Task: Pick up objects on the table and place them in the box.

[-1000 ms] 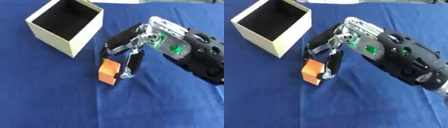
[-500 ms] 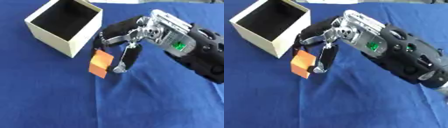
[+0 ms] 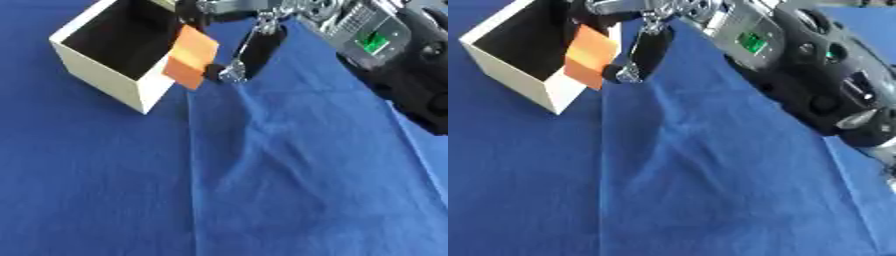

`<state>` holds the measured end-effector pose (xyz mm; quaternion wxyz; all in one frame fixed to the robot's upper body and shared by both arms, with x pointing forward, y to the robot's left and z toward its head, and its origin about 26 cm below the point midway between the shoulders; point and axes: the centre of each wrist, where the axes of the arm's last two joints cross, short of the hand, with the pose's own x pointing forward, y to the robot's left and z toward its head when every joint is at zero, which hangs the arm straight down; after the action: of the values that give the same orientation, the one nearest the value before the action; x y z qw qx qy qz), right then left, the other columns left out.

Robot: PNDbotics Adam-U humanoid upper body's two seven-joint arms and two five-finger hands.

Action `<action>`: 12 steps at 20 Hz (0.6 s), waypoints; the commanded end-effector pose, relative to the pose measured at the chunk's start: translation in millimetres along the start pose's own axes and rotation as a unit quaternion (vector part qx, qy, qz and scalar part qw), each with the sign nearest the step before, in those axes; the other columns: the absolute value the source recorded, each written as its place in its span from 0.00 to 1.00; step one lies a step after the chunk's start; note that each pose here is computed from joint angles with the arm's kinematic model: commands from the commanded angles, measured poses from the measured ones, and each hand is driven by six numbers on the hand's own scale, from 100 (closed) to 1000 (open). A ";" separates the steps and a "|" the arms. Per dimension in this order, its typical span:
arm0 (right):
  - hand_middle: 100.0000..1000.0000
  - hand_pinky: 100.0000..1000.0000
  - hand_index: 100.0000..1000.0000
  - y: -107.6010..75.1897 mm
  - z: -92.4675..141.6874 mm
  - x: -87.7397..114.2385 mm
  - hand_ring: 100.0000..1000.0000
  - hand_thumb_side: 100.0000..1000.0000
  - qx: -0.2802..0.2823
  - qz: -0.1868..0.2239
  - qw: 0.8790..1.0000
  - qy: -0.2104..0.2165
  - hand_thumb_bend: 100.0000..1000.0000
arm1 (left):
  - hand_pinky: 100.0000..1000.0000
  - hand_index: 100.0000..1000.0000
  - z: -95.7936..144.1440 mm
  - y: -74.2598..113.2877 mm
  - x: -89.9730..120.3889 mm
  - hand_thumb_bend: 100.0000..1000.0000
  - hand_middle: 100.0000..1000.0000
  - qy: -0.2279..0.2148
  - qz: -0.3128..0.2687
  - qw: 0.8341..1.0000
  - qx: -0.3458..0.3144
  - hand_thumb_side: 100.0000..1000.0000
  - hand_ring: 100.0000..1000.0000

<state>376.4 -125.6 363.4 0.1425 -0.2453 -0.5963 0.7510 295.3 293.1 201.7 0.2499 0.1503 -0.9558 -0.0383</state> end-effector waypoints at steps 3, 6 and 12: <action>0.33 0.67 0.42 -26.3 5.2 -10.8 0.61 0.00 -0.045 0.002 0.999 0.027 0.00 | 0.45 0.67 -6.8 4.4 4.8 0.09 0.58 -0.013 -0.005 1.000 -0.005 0.70 0.48; 0.33 0.67 0.42 -35.4 1.9 -21.6 0.61 0.00 -0.068 -0.010 0.996 0.049 0.00 | 0.45 0.67 -8.9 3.9 5.5 0.09 0.58 -0.017 -0.003 1.000 -0.005 0.70 0.48; 0.31 0.66 0.42 -50.8 -6.4 -41.6 0.58 0.00 -0.131 -0.030 0.986 0.097 0.00 | 0.45 0.67 -14.0 1.9 7.2 0.08 0.58 -0.028 0.001 1.000 -0.010 0.70 0.47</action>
<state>410.8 -125.4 405.2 0.1906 -0.2990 -0.6670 0.6553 297.4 290.8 207.8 0.2410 0.1431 -0.9591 -0.0400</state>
